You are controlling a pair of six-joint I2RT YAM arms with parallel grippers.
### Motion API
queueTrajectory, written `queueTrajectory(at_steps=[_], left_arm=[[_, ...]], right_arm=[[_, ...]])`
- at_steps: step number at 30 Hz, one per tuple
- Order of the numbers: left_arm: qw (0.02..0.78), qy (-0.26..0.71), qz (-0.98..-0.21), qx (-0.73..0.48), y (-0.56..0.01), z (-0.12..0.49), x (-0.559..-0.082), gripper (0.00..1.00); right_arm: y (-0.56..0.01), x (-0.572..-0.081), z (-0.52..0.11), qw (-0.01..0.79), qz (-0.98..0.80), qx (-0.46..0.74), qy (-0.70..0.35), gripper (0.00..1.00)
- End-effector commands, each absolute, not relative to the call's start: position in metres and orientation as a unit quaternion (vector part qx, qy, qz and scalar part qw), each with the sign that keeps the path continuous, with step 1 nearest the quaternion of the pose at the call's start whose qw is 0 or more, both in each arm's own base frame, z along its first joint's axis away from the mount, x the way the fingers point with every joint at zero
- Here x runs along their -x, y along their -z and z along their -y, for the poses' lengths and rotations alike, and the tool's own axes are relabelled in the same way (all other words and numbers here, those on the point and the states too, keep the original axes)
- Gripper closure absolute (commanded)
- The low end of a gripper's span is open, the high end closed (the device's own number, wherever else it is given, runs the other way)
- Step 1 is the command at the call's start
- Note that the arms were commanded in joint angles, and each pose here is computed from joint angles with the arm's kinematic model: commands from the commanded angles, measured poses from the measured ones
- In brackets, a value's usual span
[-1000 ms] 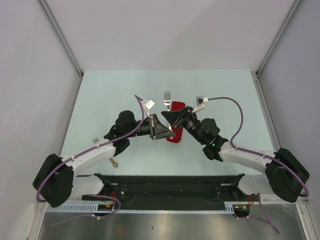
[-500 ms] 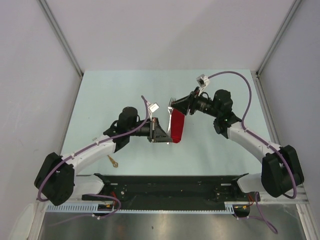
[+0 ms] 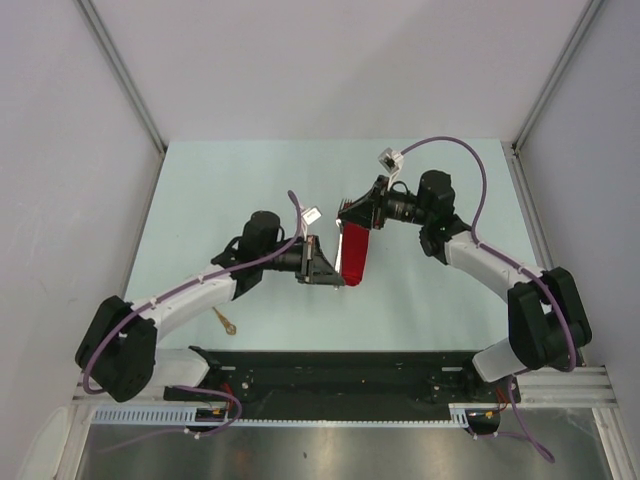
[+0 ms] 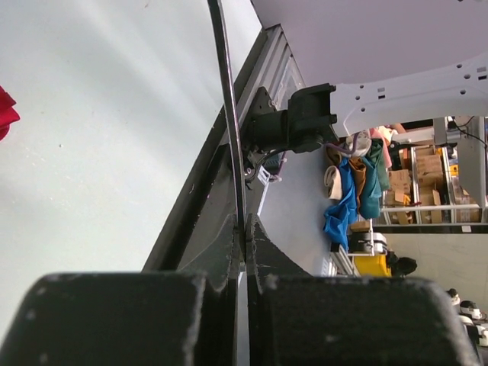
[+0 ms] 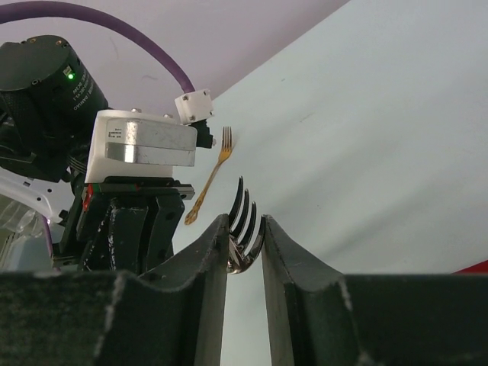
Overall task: Fold the napkin into a case and place the utensils inside
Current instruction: Pass from the left arm to the right
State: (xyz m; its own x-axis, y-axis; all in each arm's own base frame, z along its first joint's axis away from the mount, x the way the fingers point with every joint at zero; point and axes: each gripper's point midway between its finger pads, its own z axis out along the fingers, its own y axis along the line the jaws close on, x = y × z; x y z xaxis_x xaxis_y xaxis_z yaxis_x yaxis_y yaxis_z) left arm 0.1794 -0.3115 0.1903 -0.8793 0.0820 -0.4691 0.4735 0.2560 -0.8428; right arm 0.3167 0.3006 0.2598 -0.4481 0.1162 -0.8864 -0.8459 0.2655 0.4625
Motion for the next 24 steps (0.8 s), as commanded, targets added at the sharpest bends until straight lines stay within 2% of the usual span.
queueTrajectory(at_steps=[1,4,5,7,8,9,12,13,14,15,16,17,19,20,23,24], left_arm=[[0.192,0.607,-0.735,-0.235,-0.219,0.319,-0.18,1.0],[0.186,0.606,-0.736,-0.235,-0.216,0.319,-0.18,1.0],[0.184,0.607,-0.736,-0.235,-0.215,0.319,-0.18,1.0],[0.193,0.602,-0.738,-0.234,-0.216,0.32,-0.186,1.0],[0.176,0.583,-0.763,-0.217,-0.202,0.317,-0.19,0.99],[0.181,0.562,-0.781,-0.206,-0.194,0.315,-0.198,0.77],[0.238,0.489,-0.826,-0.149,-0.178,0.303,-0.237,0.57],[0.267,0.456,-0.842,-0.109,-0.171,0.296,-0.254,0.48],[0.285,0.451,-0.841,-0.09,-0.173,0.294,-0.264,0.46],[0.288,0.456,-0.84,-0.064,-0.173,0.296,-0.27,0.48],[0.307,0.462,-0.831,-0.051,-0.176,0.299,-0.279,0.52],[0.309,0.465,-0.829,-0.042,-0.174,0.302,-0.282,0.62],[0.306,0.462,-0.832,-0.034,-0.166,0.31,-0.291,0.76],[0.303,0.465,-0.831,-0.037,-0.164,0.314,-0.293,0.85],[0.278,0.47,-0.837,-0.043,-0.15,0.329,-0.297,0.97],[0.274,0.47,-0.838,-0.045,-0.145,0.332,-0.298,0.98]], right_arm=[[-0.281,-0.328,-0.301,0.474,-0.634,0.293,-0.536,0.72],[-0.28,-0.332,-0.296,0.477,-0.634,0.291,-0.535,0.81],[-0.28,-0.333,-0.294,0.477,-0.634,0.292,-0.534,1.0],[-0.276,-0.339,-0.289,0.478,-0.638,0.288,-0.53,1.0],[-0.272,-0.344,-0.286,0.483,-0.64,0.289,-0.523,1.0],[-0.269,-0.353,-0.277,0.492,-0.645,0.281,-0.513,1.0],[-0.251,-0.382,-0.26,0.509,-0.663,0.263,-0.482,1.0],[-0.25,-0.396,-0.249,0.515,-0.665,0.261,-0.474,1.0],[-0.249,-0.404,-0.245,0.52,-0.661,0.265,-0.471,1.0],[-0.229,-0.417,-0.241,0.508,-0.674,0.261,-0.469,1.0],[-0.234,-0.435,-0.228,0.518,-0.674,0.256,-0.461,1.0],[-0.229,-0.443,-0.225,0.519,-0.676,0.255,-0.457,1.0],[-0.216,-0.466,-0.215,0.529,-0.679,0.262,-0.437,1.0],[-0.21,-0.473,-0.213,0.529,-0.682,0.261,-0.432,1.0],[-0.2,-0.5,-0.208,0.525,-0.684,0.255,-0.437,1.0],[-0.188,-0.508,-0.207,0.52,-0.691,0.25,-0.435,1.0]])
